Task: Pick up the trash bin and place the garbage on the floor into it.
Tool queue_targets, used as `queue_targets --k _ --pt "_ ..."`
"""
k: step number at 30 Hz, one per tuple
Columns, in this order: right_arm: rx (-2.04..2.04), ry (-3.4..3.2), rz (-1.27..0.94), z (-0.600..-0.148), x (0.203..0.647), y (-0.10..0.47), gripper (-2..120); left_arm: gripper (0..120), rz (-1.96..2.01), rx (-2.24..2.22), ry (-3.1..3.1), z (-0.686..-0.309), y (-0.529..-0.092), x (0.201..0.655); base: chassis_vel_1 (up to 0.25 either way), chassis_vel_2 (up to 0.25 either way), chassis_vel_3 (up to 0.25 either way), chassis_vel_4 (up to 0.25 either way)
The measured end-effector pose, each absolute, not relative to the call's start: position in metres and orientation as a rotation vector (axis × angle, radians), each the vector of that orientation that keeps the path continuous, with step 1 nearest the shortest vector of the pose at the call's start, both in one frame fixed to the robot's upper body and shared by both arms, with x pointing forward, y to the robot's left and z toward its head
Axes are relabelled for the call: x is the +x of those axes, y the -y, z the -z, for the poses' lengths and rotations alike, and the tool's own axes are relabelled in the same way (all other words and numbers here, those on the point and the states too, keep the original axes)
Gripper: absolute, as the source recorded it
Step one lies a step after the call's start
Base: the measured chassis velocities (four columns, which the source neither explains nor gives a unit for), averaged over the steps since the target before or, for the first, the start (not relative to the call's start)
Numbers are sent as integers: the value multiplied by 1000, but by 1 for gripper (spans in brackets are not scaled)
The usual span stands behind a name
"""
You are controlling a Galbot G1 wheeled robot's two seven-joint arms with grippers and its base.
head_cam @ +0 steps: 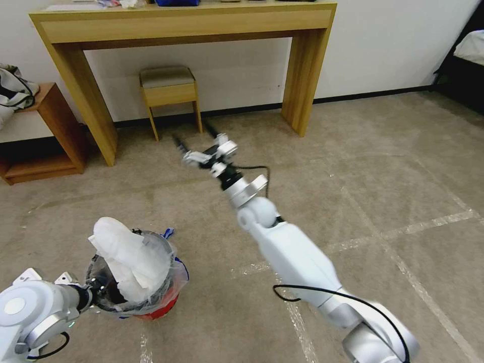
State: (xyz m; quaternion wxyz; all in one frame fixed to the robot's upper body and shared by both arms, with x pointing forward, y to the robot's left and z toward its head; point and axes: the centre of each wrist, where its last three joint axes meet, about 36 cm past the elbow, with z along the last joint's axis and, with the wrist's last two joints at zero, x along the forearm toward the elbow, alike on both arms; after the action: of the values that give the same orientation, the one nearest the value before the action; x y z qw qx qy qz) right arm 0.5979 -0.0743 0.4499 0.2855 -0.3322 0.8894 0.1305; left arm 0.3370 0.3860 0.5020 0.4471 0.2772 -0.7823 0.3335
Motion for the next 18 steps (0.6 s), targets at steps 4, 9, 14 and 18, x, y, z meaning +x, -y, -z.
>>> queue_targets --k 4,9,14,18 --pt "-790 -2439 -314 -436 593 105 100 0 -822 702 1939 -504 -386 334 0 0 0 0" --pt "-706 -2508 -278 -413 582 131 100 0 -820 735 1946 -508 -389 330 0 0 0 0" --pt "-571 -2607 -259 -365 568 169 100 0 -786 790 1961 -514 -400 322 0 0 0 0" --pt "-527 -2647 -271 -347 556 179 100 0 -788 802 1963 -512 -402 321 0 0 0 0"
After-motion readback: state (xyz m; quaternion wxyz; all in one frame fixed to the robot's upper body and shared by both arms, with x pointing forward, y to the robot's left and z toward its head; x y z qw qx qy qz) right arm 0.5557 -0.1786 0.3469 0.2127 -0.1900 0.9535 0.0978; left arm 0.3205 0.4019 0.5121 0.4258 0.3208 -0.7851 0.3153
